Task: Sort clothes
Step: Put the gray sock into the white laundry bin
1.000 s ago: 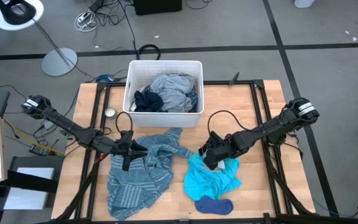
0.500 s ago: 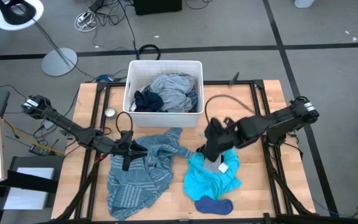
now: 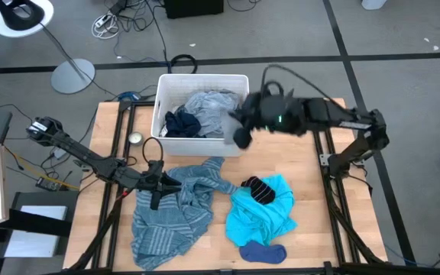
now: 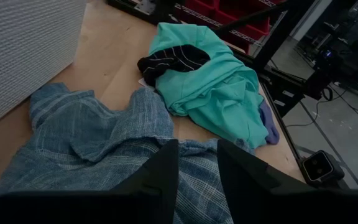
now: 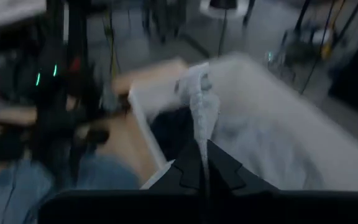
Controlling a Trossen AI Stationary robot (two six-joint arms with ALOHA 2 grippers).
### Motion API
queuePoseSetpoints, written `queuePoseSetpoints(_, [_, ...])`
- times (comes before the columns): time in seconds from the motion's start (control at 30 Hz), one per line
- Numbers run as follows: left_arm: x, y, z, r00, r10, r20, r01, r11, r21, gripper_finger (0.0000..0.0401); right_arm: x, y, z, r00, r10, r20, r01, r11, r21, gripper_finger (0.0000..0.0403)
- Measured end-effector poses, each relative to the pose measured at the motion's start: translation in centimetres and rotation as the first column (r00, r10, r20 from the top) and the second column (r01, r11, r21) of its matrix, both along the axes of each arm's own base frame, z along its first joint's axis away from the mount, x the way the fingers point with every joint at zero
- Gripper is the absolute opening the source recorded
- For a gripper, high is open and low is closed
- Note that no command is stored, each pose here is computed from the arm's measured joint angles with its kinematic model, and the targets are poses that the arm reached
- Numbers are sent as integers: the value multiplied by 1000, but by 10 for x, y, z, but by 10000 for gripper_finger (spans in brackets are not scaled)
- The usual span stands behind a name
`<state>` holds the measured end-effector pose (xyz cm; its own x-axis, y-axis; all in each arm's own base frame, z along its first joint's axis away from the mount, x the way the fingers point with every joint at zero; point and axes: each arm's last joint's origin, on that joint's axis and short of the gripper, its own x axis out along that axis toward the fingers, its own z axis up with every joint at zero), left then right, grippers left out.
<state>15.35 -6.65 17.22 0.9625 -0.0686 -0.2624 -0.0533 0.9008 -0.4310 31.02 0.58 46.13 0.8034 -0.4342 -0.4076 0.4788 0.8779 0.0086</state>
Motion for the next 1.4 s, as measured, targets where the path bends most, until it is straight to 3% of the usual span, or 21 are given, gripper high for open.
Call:
queuePoseSetpoints(0.17, [0,0,0,1000,-4,1,4,1000,16,117,5,-43,24,981,-58,183,78,992,-102,2])
queuePoseSetpoints(0.27, [0,0,0,1000,-5,0,5,1000,21,117,7,-68,25,968,-149,202,181,972,-153,2])
queuePoseSetpoints(0.37, [0,0,0,1000,-5,-1,5,1000,22,117,17,-89,13,969,-185,164,211,965,-156,5])
queuePoseSetpoints(0.57, [0,0,-1,1000,-4,-4,4,1000,26,117,59,-109,-31,997,-58,42,62,994,-91,8])
queuePoseSetpoints(0.73, [0,0,-1,1000,-3,-4,3,1000,27,117,94,-111,-83,991,-23,-133,17,999,-45,8])
queuePoseSetpoints(0.9, [0,0,-1,1000,-3,-7,3,1000,28,117,106,-115,-133,935,-44,-351,70,996,61,12])
queuePoseSetpoints(1.03, [0,0,-1,1000,-3,-7,3,1000,28,117,99,-118,-151,880,-64,-471,150,978,147,36])
queuePoseSetpoints(1.17, [0,0,-1,1000,-3,-9,3,1000,30,117,86,-115,-145,853,-67,-518,182,968,173,74])
queuePoseSetpoints(1.4, [0,0,-1,1000,-2,-8,3,1000,28,117,52,-101,-91,915,-74,-397,153,974,170,134])
